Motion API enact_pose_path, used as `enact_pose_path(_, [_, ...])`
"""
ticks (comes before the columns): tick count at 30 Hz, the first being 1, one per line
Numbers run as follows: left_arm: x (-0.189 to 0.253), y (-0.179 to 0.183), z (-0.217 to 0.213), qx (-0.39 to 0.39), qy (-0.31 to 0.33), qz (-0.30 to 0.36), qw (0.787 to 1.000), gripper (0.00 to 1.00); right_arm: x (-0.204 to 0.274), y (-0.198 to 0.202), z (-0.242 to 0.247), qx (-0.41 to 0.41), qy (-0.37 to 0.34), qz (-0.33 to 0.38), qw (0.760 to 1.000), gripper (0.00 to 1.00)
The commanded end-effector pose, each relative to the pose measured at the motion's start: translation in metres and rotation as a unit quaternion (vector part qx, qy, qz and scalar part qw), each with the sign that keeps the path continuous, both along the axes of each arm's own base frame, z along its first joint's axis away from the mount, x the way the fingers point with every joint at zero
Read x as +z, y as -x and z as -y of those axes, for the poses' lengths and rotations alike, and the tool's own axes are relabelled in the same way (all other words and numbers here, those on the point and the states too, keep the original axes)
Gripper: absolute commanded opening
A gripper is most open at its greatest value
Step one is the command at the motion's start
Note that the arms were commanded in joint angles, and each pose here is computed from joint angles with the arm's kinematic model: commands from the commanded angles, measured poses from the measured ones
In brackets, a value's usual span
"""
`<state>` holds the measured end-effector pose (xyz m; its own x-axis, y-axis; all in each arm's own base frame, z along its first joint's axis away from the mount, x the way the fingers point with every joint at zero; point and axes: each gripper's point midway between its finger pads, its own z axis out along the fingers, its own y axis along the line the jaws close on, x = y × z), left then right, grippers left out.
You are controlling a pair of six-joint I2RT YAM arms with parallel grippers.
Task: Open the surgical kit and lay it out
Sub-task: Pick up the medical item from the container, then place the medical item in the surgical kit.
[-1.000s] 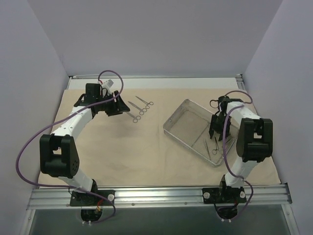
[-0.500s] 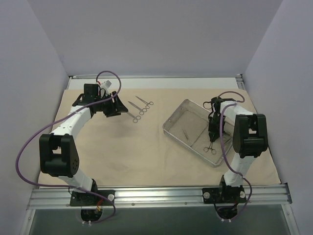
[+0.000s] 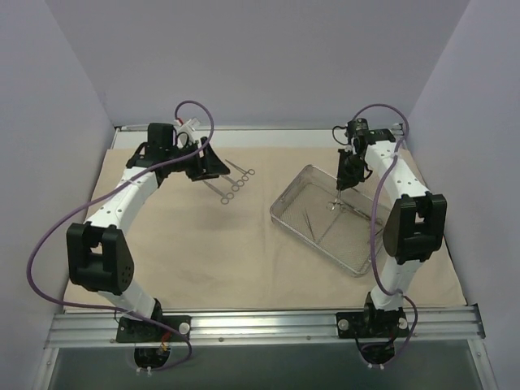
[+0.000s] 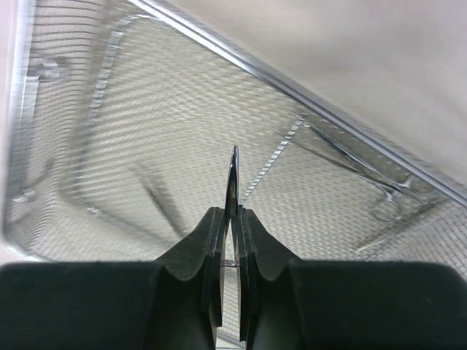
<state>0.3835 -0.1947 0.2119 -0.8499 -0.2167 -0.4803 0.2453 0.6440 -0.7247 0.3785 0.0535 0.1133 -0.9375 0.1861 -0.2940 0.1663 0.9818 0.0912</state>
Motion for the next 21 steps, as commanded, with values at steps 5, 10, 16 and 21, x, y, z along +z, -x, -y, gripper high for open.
enact_pose_path(5, [0.055,0.01,0.089,-0.123,0.071,0.057,0.988,0.68,0.085,-0.012,-0.091,0.068,-0.12,0.057,0.989,0.0])
enact_pose_path(10, [0.04,0.017,0.129,-0.168,0.071,0.045,0.982,0.69,0.111,-0.014,-0.143,0.12,-0.165,0.072,0.976,0.0])
enact_pose_path(16, [0.041,0.02,0.15,-0.195,0.081,0.05,0.976,0.7,0.128,-0.012,-0.172,0.151,-0.182,0.085,0.968,0.0])
enact_pose_path(21, [0.045,0.029,0.164,-0.206,0.106,0.051,0.972,0.7,0.128,-0.012,-0.176,0.16,-0.185,0.086,0.966,0.0])
